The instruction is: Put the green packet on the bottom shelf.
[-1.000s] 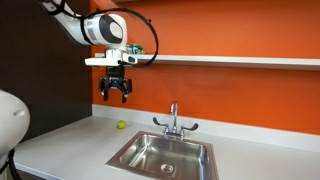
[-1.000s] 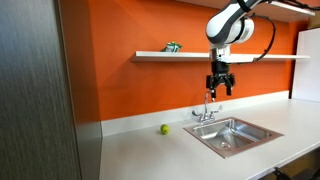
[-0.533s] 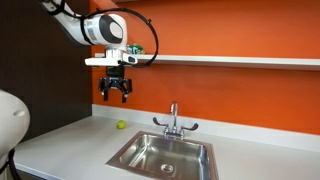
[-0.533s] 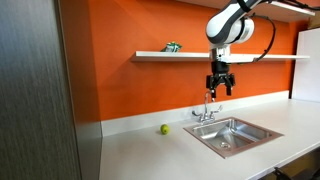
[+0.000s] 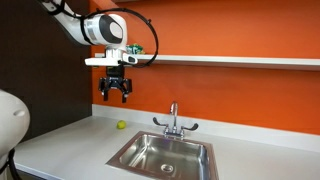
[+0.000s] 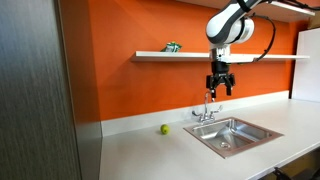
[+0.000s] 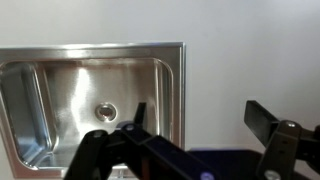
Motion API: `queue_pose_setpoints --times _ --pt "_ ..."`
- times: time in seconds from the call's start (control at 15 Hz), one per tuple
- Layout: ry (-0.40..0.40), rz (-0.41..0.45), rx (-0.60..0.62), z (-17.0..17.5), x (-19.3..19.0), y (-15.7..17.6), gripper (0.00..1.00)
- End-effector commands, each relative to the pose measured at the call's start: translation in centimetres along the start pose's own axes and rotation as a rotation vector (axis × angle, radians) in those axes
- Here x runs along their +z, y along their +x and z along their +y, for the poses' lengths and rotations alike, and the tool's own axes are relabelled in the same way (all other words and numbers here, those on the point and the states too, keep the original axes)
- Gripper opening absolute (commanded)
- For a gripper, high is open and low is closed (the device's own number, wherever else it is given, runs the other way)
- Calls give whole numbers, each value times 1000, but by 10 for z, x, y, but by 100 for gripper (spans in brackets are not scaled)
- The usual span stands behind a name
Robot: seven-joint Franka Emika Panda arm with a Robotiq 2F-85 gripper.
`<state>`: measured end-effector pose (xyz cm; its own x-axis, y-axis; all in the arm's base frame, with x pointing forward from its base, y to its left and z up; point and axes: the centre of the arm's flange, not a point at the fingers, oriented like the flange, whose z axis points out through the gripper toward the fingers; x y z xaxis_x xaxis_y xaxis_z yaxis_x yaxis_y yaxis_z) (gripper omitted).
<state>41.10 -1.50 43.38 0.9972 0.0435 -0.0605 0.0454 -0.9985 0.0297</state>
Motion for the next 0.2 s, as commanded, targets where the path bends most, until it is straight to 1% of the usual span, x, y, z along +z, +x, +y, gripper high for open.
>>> queue_pose_setpoints --times 0.0,0.13 --pt "0 0 0 0 0 0 100" --pt "0 0 0 0 0 0 100"
